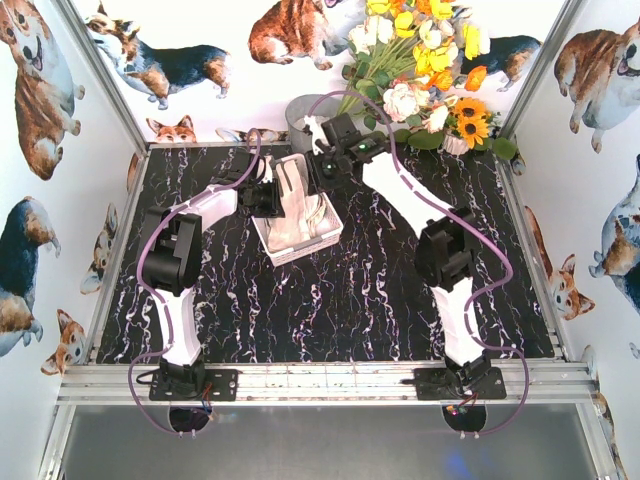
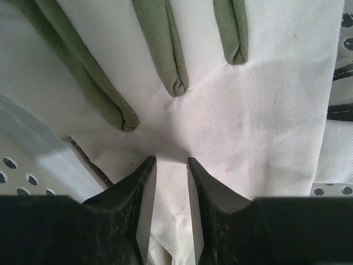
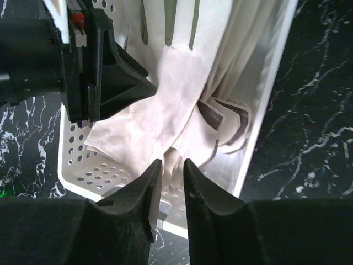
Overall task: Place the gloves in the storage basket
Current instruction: Place the glove in the bin.
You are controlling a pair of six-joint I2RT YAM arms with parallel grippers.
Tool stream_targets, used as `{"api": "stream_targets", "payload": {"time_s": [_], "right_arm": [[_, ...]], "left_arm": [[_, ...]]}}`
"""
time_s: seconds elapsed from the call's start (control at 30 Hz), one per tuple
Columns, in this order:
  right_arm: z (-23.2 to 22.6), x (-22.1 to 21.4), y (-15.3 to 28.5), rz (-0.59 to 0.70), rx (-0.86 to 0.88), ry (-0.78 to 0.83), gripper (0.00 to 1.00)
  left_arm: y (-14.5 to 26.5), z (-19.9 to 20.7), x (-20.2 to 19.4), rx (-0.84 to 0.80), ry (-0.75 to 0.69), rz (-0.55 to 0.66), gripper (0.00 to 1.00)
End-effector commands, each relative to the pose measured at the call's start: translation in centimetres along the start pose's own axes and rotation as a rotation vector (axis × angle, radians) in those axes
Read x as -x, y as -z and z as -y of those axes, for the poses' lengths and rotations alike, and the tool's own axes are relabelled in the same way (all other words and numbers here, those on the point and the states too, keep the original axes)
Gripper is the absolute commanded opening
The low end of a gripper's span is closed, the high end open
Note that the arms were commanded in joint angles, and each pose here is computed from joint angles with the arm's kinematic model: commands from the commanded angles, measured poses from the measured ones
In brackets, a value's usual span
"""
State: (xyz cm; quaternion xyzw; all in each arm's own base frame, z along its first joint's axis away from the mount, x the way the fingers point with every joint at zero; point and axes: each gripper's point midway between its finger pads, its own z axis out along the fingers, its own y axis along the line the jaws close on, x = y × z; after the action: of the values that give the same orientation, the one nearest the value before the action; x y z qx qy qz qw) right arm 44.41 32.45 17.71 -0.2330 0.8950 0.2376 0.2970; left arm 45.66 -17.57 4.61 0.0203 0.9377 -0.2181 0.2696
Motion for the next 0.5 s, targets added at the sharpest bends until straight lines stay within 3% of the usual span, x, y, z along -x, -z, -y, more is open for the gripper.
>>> {"api": "stream_targets", "payload": {"time_s": [0.0, 0.47], "right_arm": [[-1.4, 1.3, -1.9, 0.042, 0.090, -0.028, 0.23], [4.8, -2.3, -7.7, -0.060, -0.162, -0.086, 0.16]], "left_arm": [[0.2, -0.9, -1.4, 0.041, -0.006, -0.043, 0.25], [0.4, -0.9, -1.0, 0.045, -0.018, -0.036, 0.26]]}}
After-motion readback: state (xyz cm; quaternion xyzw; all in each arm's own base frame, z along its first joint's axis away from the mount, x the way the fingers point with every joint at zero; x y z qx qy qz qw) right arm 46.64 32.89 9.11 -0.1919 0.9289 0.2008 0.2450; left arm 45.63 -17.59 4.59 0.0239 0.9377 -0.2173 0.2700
